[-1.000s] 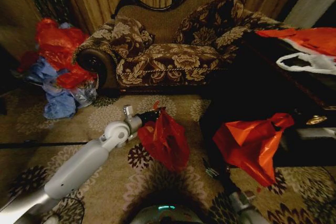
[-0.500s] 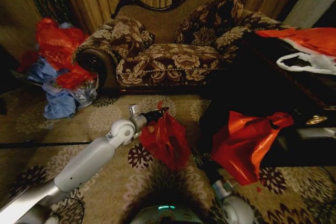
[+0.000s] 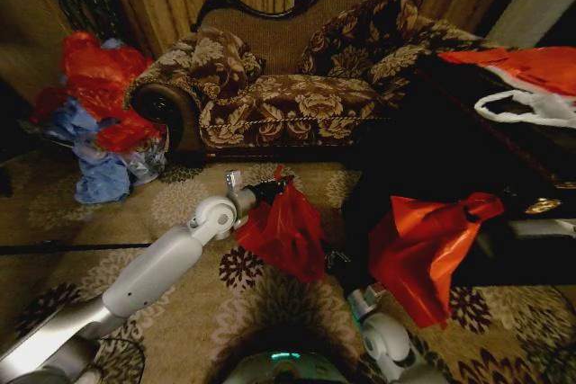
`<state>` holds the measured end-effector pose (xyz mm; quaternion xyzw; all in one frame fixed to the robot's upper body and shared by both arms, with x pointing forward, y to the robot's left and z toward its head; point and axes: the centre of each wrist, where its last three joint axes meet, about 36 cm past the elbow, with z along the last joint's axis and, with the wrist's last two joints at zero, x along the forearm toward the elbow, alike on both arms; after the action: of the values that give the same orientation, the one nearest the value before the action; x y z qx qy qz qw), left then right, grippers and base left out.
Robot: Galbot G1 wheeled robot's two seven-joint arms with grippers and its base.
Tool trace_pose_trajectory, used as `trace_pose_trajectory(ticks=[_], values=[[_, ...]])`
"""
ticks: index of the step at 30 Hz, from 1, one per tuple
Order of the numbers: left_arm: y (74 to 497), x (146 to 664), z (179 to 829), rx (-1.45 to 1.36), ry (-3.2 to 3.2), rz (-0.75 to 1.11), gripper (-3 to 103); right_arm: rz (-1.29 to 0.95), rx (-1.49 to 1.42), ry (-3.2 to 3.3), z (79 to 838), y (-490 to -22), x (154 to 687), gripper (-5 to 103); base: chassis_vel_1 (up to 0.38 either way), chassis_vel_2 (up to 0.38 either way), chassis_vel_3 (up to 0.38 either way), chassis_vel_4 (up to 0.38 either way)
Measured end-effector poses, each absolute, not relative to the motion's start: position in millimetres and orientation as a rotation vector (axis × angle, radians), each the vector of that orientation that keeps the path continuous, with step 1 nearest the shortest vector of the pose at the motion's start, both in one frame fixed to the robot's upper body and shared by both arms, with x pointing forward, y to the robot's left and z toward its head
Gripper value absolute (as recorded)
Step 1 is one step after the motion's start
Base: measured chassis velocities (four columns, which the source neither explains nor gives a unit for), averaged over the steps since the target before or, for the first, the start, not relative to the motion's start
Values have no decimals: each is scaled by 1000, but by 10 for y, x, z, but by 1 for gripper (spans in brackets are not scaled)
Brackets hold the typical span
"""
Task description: Place a garbage bag over the trash bin.
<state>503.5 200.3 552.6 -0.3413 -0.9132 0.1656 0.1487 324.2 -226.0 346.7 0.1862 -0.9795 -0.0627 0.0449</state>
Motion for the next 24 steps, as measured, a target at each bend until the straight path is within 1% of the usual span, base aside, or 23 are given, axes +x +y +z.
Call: trace_pose_trajectory(ticks=[1, 2, 3, 6, 7, 10, 11, 14, 15, 17, 18, 19, 20, 21, 22, 24], values=[[2002, 5033, 5520, -982, -2624, 477, 0, -189, 566, -2992, 3468, -2272, 3244, 8, 0, 0, 0, 0], [1997, 5032, 5518, -984, -2623, 479, 0, -189, 563, -2991, 3469, -2281, 3250, 13, 0, 0, 0, 0], [1997, 5032, 5518, -984, -2623, 479, 0, -189, 563, -2991, 3469, -2281, 3250, 13, 0, 0, 0, 0], [1986, 5061, 5532, -993, -2623, 477, 0, -195, 567, -2990, 3466, -2246, 3299, 28, 0, 0, 0, 0], [1986, 5061, 5532, -993, -2623, 477, 0, -195, 567, -2990, 3466, -2246, 3299, 28, 0, 0, 0, 0], [2002, 5121, 5573, -1001, -2632, 473, 0, -205, 563, -2992, 3491, -2234, 3356, 45, 0, 0, 0, 0], [2002, 5121, 5573, -1001, -2632, 473, 0, -205, 563, -2992, 3491, -2234, 3356, 45, 0, 0, 0, 0], [2029, 5175, 5609, -1003, -2642, 473, 0, -211, 558, -2986, 3521, -2290, 3359, 61, 0, 0, 0, 0], [2029, 5175, 5609, -1003, -2642, 473, 0, -211, 558, -2986, 3521, -2290, 3359, 61, 0, 0, 0, 0], [2066, 5231, 5643, -995, -2656, 477, 0, -219, 553, -2981, 3525, -2331, 3321, 72, 0, 0, 0, 0], [2066, 5231, 5643, -995, -2656, 477, 0, -219, 553, -2981, 3525, -2331, 3321, 72, 0, 0, 0, 0], [2089, 5263, 5662, -992, -2664, 480, 0, -237, 555, -2975, 3528, -2340, 3286, 78, 0, 0, 0, 0], [2108, 5291, 5678, -989, -2670, 482, 0, -254, 557, -2968, 3528, -2342, 3255, 78, 0, 0, 0, 0], [2134, 5329, 5703, -983, -2680, 485, 0, -277, 557, -2958, 3522, -2338, 3214, 83, 0, 0, 0, 0], [2134, 5329, 5703, -983, -2680, 485, 0, -277, 557, -2958, 3522, -2338, 3214, 83, 0, 0, 0, 0], [2182, 5421, 5779, -969, -2708, 495, 0, -336, 552, -2933, 3501, -2308, 3147, 94, 0, 0, 0, 0]])
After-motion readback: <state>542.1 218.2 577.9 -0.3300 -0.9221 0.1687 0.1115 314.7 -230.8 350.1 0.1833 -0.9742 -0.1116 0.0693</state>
